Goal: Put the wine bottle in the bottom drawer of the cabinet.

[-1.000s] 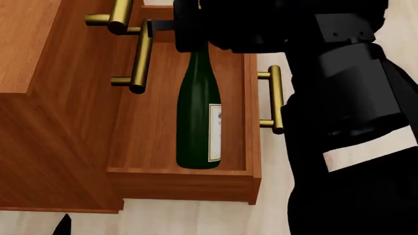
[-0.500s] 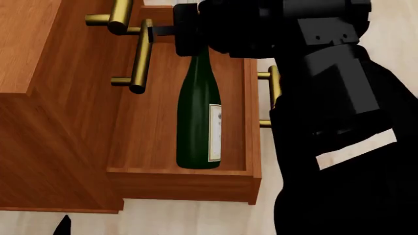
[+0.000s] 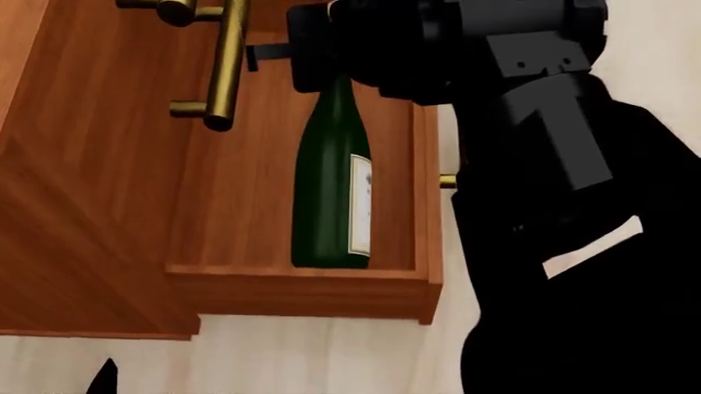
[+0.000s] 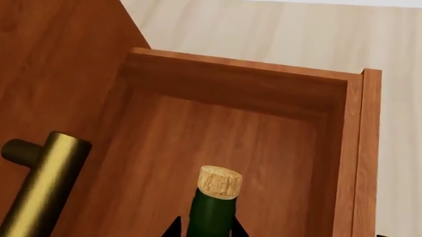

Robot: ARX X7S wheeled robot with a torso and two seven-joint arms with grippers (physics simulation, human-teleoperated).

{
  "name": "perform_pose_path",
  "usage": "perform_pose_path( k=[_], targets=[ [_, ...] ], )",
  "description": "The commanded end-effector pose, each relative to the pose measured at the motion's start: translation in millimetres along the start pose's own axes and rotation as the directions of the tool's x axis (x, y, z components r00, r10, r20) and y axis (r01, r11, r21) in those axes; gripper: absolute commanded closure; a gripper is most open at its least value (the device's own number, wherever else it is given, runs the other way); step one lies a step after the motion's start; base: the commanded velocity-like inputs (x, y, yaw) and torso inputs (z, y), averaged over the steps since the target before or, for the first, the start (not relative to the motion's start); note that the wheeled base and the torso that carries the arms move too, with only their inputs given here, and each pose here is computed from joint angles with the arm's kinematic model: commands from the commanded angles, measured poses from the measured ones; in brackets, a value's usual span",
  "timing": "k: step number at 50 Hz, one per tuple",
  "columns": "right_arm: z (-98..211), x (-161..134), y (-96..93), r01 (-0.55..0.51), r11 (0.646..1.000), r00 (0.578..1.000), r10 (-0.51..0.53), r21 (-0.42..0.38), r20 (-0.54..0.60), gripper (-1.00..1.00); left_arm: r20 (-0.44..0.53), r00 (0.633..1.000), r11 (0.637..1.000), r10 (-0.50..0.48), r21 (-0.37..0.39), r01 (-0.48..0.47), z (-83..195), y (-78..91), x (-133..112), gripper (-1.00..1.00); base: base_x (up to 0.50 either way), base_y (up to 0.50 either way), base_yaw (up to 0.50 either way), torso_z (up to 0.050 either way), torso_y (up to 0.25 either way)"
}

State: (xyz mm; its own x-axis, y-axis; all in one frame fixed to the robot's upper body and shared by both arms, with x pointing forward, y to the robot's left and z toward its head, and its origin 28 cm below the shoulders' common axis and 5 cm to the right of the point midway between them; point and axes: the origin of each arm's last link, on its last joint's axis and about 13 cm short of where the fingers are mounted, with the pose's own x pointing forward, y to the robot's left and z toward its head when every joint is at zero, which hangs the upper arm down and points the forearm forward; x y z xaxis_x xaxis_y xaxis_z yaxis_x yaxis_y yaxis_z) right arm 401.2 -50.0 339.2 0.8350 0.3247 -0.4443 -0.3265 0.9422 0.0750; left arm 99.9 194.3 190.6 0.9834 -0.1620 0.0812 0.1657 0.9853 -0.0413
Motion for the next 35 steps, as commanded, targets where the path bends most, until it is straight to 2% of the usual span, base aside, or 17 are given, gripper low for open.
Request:
perform_pose_path(
  k=[1,35],
  targets=[
    [-35.5,17.3,-5.8,-0.003,0.998,0.987,0.014,0.066,-0.159,1.00,0.001,1.000,1.000,-0.001,0.003,0.001,0.0,0.1,0.1,-1.00,0.00,0.00,0.00,0.000,-0.084],
    [-50.7,25.6,-8.0,0.037,0.997,0.979,-0.022,0.069,-0.201,1.00,-0.003,1.000,1.000,0.007,-0.020,-0.007,-1.7,0.3,-2.7,-1.00,0.00,0.00,0.00,0.000,-0.002]
  ],
)
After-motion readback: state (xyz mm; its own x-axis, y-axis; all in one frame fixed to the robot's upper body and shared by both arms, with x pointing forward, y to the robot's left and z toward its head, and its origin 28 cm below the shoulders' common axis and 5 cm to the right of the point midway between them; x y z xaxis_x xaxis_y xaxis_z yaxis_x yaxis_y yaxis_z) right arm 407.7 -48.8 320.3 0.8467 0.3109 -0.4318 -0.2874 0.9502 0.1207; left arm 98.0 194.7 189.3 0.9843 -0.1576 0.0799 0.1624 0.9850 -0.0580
